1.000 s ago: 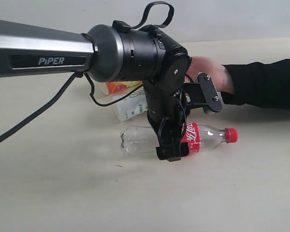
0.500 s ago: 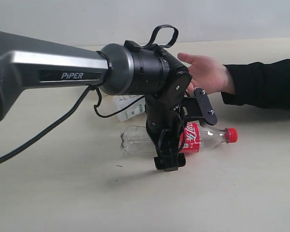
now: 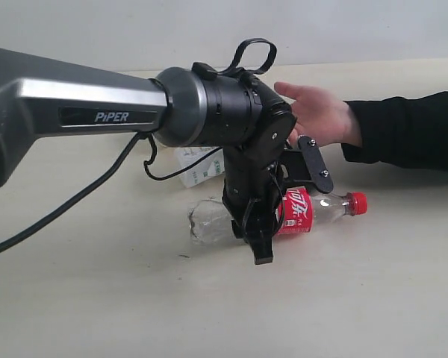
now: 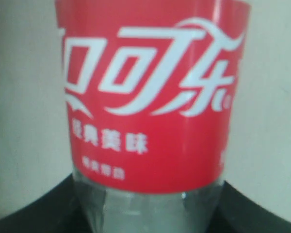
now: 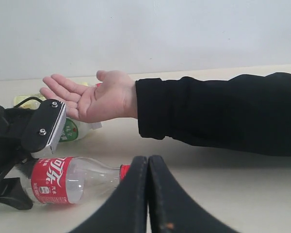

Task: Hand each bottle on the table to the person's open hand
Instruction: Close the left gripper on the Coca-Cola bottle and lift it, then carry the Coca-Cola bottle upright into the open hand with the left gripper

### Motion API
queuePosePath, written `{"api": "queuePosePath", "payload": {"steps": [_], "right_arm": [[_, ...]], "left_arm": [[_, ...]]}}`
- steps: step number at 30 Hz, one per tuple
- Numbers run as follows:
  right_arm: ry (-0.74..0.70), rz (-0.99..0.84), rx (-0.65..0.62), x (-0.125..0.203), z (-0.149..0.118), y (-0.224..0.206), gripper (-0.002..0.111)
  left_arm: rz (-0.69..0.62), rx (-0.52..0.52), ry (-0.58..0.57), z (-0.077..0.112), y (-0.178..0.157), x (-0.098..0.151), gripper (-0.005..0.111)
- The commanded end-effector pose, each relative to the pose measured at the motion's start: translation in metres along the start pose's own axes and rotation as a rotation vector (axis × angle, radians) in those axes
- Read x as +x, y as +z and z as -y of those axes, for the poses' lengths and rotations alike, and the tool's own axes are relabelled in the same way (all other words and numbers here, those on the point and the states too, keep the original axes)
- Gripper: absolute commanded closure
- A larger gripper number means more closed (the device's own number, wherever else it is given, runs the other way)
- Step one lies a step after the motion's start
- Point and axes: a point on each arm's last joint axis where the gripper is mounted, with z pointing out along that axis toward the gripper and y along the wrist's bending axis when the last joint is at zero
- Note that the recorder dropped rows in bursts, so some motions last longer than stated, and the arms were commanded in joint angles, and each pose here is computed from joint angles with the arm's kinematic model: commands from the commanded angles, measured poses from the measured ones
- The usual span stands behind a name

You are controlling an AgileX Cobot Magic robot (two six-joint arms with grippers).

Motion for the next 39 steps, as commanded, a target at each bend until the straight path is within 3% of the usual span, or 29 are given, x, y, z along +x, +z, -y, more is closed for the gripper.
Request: {"api": "queuePosePath", "payload": {"steps": [1, 8, 17, 23, 27, 34, 39], "right_arm": [[-0.011, 0.007, -0.005, 0.001, 0.0, 0.0, 0.108], [-0.011, 0.007, -0.005, 0.001, 0.0, 0.0, 0.108], [-0.011, 0.007, -0.005, 0.001, 0.0, 0.0, 0.108], [-0.011, 0.007, -0.005, 0.001, 0.0, 0.0, 0.108], [-0.011, 0.007, -0.005, 0.001, 0.0, 0.0, 0.108], [-0.009, 0.007, -0.006, 0.001, 0.0, 0.0, 0.108], [-0.009, 0.007, -0.006, 0.001, 0.0, 0.0, 0.108]], "left_arm": [[-0.065, 0.036, -0.009, 0.004, -0.001, 0.006, 0.107], [-0.13, 0.068, 0.006, 0.014, -0.009, 0.009, 0.107], [-0.009, 0.007, 0.081, 0.04, -0.061, -0.017, 0.107], [0.08, -0.066, 0.035, 0.048, -0.096, -0.032, 0.107], [0.118, -0.128, -0.111, 0.04, -0.115, -0.037, 0.107], [0.151, -0.364, -0.413, 0.015, -0.138, -0.037, 0.107], [0.229, -0.434, -0.654, 0.004, -0.148, -0.037, 0.107]]}}
